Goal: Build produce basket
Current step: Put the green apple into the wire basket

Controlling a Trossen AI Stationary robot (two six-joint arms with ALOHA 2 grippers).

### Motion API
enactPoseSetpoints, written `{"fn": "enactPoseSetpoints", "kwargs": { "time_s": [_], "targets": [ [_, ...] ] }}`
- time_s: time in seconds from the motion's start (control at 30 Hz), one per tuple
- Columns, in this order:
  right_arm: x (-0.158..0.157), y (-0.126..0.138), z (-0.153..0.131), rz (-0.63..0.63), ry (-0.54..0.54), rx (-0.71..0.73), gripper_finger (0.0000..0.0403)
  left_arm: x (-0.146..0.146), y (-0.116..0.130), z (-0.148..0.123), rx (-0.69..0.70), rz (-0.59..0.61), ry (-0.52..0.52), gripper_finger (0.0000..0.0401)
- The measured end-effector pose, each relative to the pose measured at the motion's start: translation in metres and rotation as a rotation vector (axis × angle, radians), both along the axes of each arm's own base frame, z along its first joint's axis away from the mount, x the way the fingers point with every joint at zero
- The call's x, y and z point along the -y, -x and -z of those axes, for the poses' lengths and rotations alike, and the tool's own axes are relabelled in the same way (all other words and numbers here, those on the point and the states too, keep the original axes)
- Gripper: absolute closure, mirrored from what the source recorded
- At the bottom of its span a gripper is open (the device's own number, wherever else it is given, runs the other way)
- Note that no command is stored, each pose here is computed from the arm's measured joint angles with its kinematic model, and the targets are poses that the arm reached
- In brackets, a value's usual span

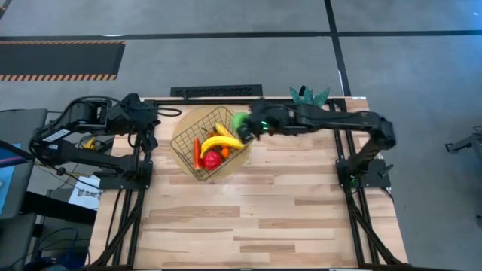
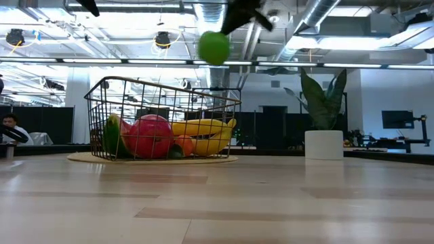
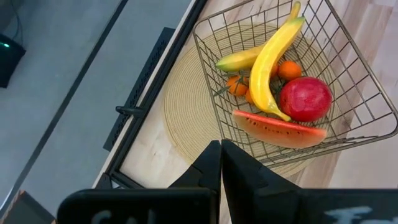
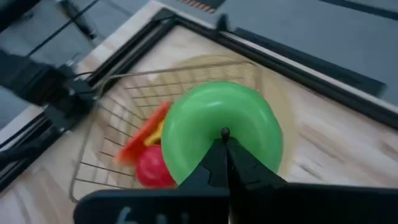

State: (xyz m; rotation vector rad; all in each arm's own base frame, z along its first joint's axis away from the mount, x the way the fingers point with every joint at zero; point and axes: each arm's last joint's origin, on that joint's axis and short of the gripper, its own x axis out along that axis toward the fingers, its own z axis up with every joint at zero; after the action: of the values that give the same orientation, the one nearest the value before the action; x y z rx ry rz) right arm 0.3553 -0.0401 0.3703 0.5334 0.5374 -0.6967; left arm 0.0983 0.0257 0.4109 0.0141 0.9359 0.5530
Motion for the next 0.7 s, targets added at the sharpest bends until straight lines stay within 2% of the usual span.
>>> {"fn": "enactPoseSetpoints", "kwargs": {
  "time_s": [0.17,0.37,0.5,0.7],
  "targets": [
    [0.01,-0.053,0.01,-0.139,-0.009,-0.034,0.0403,0.0,0.0,0.0,0.0,0.001,0.0,0.0401],
    [0.012,-0.097,0.06,-0.231,-0.095,-0.159,0.0403,0.0,0.002,0.001,-0.022,0.002,0.005,0.0401],
    [0.009,-0.104,0.087,-0.254,-0.152,-0.261,0.0403,0.001,0.003,0.002,-0.04,0.003,0.009,0.0401],
    [0.009,-0.104,0.091,-0.267,-0.171,-0.283,0.0402,0.001,0.008,0.001,-0.027,0.002,0.008,0.0401]
  ]
}}
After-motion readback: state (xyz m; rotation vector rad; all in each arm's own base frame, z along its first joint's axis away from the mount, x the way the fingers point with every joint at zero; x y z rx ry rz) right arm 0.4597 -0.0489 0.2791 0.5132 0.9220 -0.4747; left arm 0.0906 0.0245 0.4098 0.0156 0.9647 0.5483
